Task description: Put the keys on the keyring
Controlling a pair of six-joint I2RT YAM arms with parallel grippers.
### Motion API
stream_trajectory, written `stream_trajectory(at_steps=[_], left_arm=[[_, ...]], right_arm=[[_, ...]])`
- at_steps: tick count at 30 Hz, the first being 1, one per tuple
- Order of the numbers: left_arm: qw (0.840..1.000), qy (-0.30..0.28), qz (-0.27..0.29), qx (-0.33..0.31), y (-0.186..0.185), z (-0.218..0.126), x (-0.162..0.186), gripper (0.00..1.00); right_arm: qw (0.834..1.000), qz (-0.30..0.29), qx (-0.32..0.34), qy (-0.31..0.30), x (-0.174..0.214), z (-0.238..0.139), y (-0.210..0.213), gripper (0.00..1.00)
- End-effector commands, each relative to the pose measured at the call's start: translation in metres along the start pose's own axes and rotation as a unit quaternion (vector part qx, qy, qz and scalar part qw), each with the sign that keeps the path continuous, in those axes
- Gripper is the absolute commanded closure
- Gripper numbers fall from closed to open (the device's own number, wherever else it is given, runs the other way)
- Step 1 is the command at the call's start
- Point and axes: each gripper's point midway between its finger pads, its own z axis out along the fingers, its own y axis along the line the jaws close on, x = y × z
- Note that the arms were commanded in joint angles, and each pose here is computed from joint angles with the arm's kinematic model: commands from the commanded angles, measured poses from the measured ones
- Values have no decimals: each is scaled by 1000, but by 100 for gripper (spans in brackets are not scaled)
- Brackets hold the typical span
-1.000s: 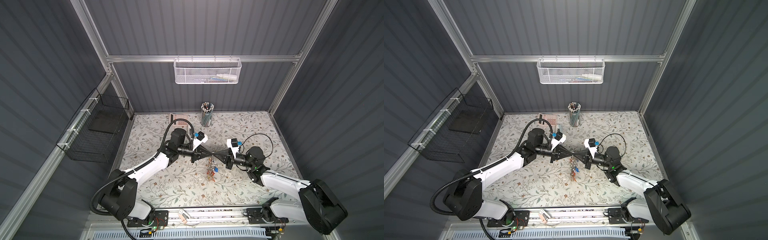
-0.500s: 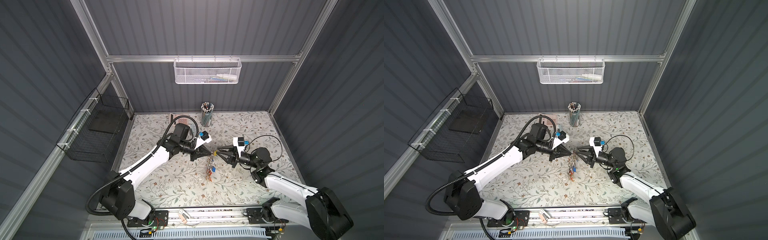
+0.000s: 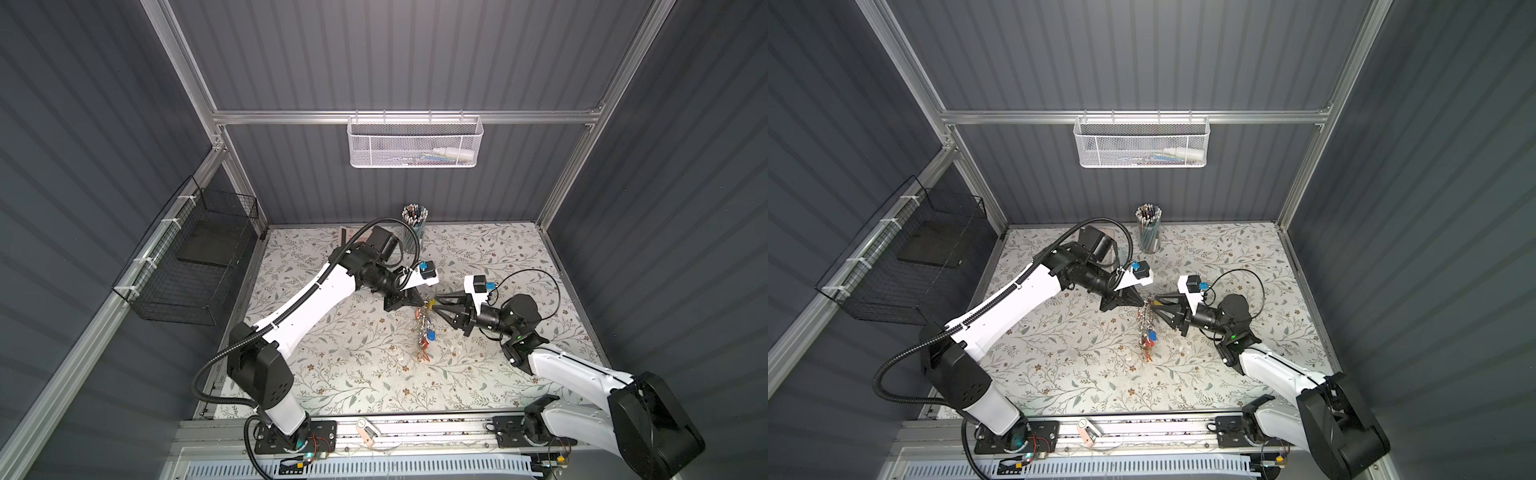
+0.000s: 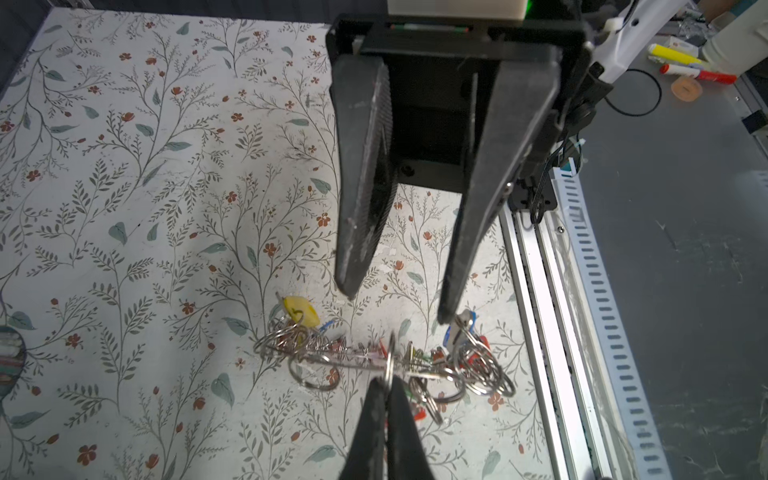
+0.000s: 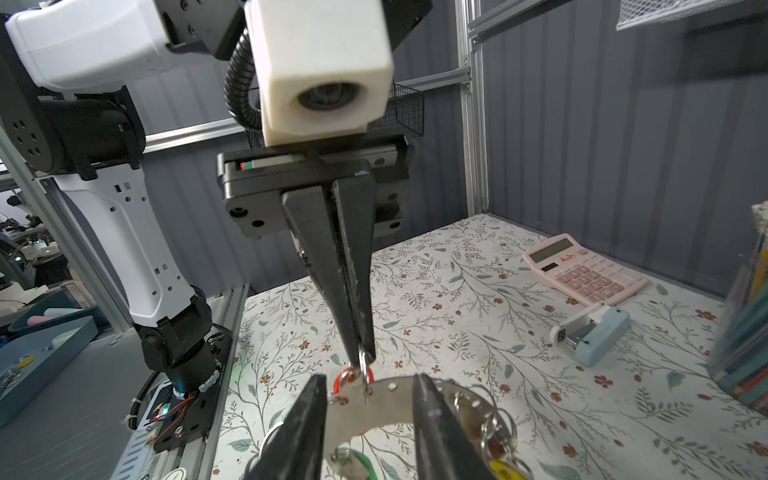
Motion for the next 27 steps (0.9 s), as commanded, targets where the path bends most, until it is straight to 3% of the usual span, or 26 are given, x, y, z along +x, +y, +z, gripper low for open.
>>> stream_trajectory(at_steps=[1, 16, 27], left_arm=[[999, 25, 17, 20, -9, -5, -1, 100], [997, 48, 35, 41, -9, 3, -15, 100], [997, 56, 41, 44, -9, 4, -19, 100]], right_arm=[[1000, -6, -16, 5, 0, 3, 3, 64], [1000, 5, -27, 14, 5, 13, 2, 67], [999, 7, -25, 18, 7, 14, -1, 80]])
